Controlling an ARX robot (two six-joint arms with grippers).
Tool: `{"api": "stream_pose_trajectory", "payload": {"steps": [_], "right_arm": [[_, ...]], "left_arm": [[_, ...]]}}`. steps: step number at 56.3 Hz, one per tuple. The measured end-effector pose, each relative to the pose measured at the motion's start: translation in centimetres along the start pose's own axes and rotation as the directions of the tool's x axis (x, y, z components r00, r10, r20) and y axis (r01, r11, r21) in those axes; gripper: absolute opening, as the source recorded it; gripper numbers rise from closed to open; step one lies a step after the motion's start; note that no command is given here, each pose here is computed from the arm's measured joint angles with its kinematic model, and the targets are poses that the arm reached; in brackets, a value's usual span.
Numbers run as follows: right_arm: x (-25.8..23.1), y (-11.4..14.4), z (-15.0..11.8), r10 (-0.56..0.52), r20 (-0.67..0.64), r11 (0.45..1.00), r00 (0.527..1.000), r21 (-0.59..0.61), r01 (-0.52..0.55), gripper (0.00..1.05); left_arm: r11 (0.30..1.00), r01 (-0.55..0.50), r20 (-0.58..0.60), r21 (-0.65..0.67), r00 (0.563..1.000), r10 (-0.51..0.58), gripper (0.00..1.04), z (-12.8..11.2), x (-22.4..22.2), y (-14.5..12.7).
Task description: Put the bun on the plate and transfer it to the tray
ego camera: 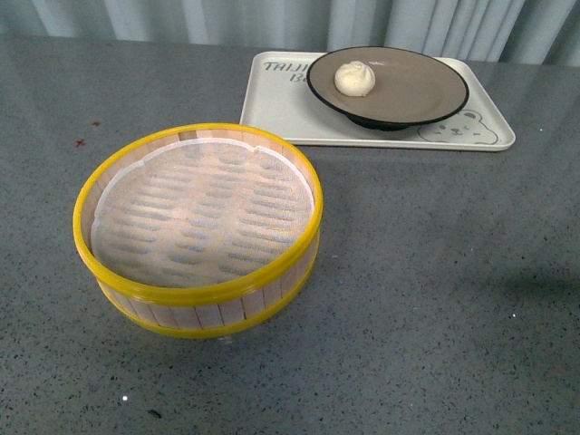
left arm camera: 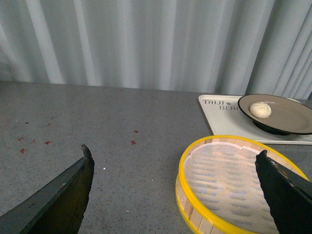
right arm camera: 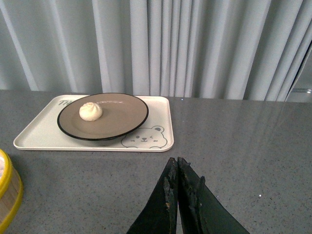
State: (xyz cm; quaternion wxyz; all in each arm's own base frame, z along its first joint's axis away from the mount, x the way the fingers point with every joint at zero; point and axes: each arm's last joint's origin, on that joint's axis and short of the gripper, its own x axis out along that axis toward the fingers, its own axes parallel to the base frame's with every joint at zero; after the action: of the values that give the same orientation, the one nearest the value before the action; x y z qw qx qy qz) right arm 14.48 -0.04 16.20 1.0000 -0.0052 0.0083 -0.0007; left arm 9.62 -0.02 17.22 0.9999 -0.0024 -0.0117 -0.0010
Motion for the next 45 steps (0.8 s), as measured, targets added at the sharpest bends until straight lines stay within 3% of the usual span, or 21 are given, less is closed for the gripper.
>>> {"api": "stream_pose_trajectory", "payload": {"steps": [45], "right_arm": [[-3.0,0.0,0.6,0.000,0.024,1.000,1.000,0.000,0.000,0.02]], "left_arm": [[1.000,0.000,0.000,0.000,1.000,0.000,0.98,0.0,0.0,0.0]]}}
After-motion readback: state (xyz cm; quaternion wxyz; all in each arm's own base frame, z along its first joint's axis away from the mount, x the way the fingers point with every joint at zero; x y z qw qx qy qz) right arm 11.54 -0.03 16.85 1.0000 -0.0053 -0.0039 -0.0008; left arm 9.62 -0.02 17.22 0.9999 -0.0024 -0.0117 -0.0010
